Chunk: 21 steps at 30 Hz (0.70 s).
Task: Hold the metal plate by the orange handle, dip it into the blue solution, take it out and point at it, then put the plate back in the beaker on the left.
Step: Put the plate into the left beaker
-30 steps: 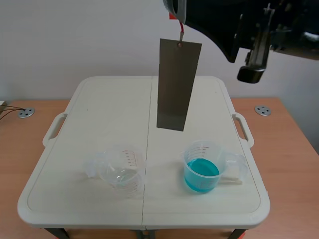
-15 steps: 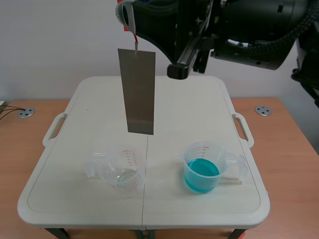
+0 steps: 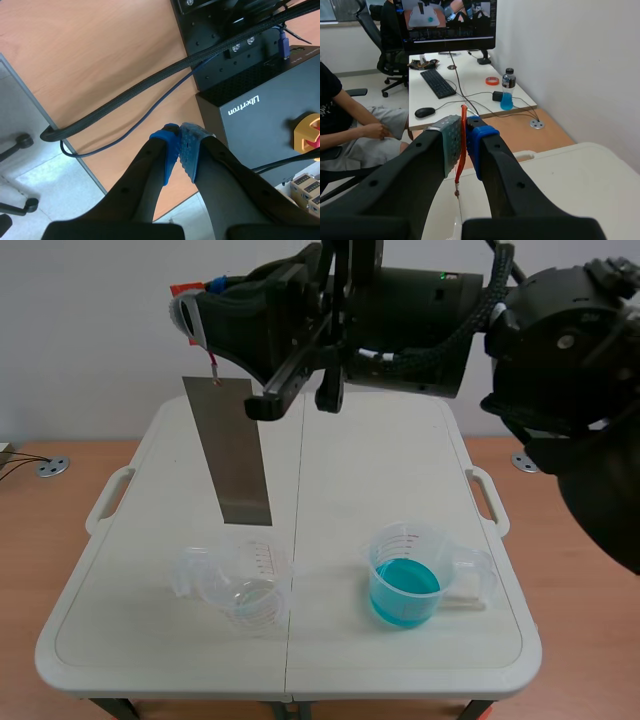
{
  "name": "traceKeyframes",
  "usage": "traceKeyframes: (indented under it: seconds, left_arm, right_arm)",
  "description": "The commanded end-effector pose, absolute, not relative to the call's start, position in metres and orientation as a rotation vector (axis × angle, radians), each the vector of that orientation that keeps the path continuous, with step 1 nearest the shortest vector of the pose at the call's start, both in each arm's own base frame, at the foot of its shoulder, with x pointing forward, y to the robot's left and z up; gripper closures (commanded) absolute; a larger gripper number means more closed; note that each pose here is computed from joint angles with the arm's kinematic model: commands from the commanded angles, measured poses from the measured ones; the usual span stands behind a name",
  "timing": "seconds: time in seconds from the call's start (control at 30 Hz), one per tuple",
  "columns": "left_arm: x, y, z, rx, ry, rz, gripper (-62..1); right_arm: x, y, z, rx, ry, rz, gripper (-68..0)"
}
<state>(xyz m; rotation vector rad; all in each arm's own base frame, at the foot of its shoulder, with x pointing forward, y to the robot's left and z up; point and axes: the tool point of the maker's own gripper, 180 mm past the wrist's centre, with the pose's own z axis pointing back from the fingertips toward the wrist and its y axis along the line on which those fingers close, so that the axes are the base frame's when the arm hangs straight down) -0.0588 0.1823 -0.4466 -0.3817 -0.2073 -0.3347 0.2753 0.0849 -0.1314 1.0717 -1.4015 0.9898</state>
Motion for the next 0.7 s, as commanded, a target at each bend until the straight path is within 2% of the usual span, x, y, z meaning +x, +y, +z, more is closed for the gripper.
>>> traceKeyframes:
  seconds: [0.0, 0.33, 0.67]
  left_arm:
    - [-0.061, 0.181, -0.444, -0.392, -0.206, -0.336, -1.5]
    - [-0.059, 0.181, -0.445, -0.391, -0.21, -0.336, -1.5]
    - [-0.053, 0.183, -0.447, -0.377, -0.219, -0.358, -1.5]
  right_arm:
    - [0.275, 0.088, -0.12, 1.091, -1.433, 1.002, -1.3]
    - [0.264, 0.103, -0.13, 1.122, -1.383, 1.031, -1.3]
    - [0.268, 0.102, -0.142, 1.114, -1.349, 1.006, -1.3]
